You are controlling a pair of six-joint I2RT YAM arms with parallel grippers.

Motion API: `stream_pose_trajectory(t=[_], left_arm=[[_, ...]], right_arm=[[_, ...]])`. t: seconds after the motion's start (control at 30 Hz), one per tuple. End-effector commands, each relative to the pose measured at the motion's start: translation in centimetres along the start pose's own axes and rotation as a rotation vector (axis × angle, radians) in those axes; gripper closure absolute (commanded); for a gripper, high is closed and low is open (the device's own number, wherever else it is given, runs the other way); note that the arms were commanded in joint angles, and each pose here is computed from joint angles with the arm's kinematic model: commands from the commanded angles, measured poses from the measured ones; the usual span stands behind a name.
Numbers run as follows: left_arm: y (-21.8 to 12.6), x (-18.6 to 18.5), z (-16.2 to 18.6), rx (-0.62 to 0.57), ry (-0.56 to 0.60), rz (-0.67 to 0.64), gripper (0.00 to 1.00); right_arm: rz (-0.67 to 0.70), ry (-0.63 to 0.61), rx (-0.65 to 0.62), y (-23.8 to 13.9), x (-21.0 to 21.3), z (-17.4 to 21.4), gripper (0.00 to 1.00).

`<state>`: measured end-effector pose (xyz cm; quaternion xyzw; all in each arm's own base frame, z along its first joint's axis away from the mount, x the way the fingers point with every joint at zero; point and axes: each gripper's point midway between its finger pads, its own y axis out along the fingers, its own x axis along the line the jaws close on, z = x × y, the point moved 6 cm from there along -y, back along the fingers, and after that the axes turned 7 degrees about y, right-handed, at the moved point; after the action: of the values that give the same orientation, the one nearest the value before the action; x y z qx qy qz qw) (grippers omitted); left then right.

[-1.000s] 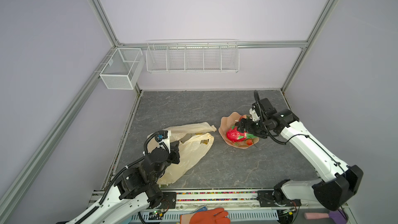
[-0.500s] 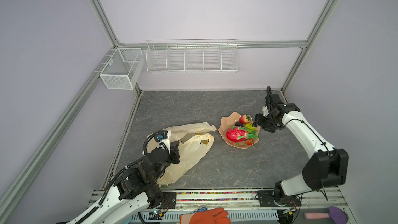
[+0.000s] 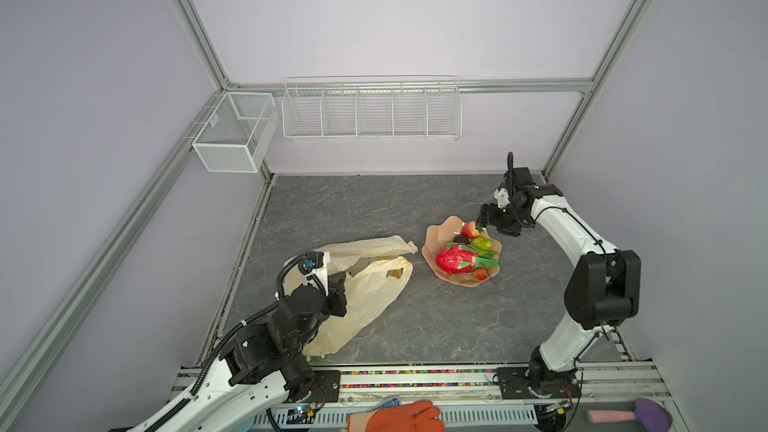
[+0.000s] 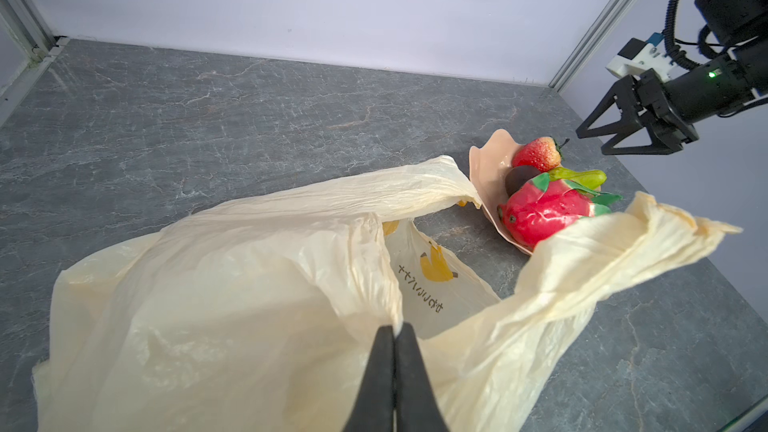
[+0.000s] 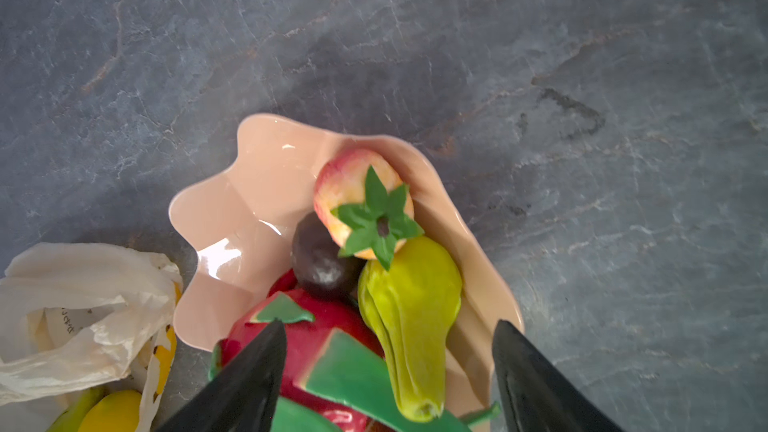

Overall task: Place the fruits into the plastic bag
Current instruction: 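Lower the right gripper and grasp the red strawberry in the bowl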

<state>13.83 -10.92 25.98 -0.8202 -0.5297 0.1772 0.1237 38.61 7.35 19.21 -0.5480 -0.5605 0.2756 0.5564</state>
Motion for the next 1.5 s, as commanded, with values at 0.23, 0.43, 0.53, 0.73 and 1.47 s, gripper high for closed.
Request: stream_pose_trajectory(t=[0.23,0.43,0.53,0.73,1.47], left_arm=[[-0.4,0.2,-0.2,-0.007,-0.009,-0.002,1.00],[-0.2,0.1,-0.1,-0.003,-0.006,-0.003,1.00],[-0.1,0.1,-0.1,-0.001,-0.005,-0.004,1.00],[-0.1,0.1,0.0,0.001,-0.004,-0.005,1.00],[0.0,0.1,0.0,0.003,-0.004,-0.006,1.00]], right_arm=[[-0.056,-0.043,0.077,3.4,1.1,-2.0,0.19],[-0.033,-0.044,0.107,5.1,1.0,-1.7,0.20],[-0.013,-0.054,0.120,5.8,1.1,-1.5,0.20],[0.027,-0.077,0.145,7.2,1.3,-1.3,0.23],[0.039,-0.196,0.165,6.9,4.2,1.1,0.19]])
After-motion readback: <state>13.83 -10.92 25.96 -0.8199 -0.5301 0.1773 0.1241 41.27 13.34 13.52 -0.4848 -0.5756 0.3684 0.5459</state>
